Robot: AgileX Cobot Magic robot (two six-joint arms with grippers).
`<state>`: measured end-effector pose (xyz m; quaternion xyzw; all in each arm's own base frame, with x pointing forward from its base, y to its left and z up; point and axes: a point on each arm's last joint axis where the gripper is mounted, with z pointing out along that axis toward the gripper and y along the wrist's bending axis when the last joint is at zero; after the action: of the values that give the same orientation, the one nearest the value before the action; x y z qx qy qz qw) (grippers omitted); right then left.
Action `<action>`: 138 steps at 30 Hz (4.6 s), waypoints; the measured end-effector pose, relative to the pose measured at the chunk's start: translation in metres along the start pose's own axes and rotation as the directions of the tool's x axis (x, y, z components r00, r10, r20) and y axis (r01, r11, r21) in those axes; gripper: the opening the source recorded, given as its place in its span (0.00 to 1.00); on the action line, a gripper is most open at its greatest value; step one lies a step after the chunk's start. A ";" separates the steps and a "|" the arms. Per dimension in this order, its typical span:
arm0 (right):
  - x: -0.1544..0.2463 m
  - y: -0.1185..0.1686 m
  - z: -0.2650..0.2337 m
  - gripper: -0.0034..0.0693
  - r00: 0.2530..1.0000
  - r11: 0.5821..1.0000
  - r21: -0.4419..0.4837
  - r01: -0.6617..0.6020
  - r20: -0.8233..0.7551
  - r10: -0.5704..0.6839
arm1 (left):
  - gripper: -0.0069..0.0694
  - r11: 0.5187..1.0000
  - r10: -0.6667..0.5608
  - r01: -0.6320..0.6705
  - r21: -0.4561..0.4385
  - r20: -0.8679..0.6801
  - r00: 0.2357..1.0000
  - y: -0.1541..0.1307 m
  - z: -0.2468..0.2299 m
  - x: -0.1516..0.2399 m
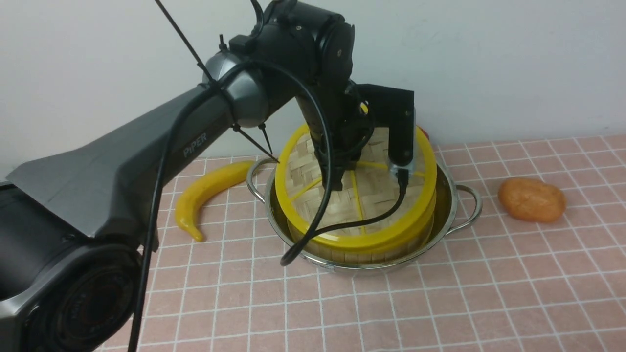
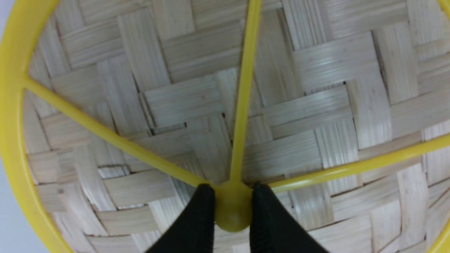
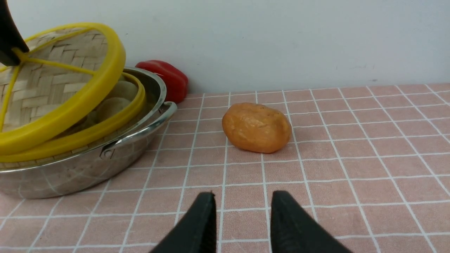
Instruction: Place the steamer in the pot on the pink tablecloth, and put the lid on the steamer.
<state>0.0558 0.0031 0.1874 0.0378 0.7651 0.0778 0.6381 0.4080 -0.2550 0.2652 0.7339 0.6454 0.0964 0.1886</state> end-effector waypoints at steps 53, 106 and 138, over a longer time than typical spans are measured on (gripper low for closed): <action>0.000 0.000 0.000 0.38 1.000 1.000 0.000 -0.002 0.000 0.002 | 0.27 0.999 -0.028 0.029 -0.037 0.028 0.999 0.003 0.038 -0.006; 0.000 0.000 0.000 0.38 1.000 1.000 0.000 -0.003 0.001 0.003 | 0.08 0.731 -0.681 0.682 -0.006 -0.076 0.729 -0.022 -0.061 0.036; 0.000 0.000 0.000 0.38 1.000 1.000 0.000 -0.003 0.001 0.003 | 0.11 0.572 -0.727 0.817 -0.071 0.417 0.545 -0.062 -0.272 0.061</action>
<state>0.0558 0.0032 0.1875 0.0389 0.7648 0.0788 0.6382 0.2558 -0.1478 0.4819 0.3438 0.8418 -0.0437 0.4139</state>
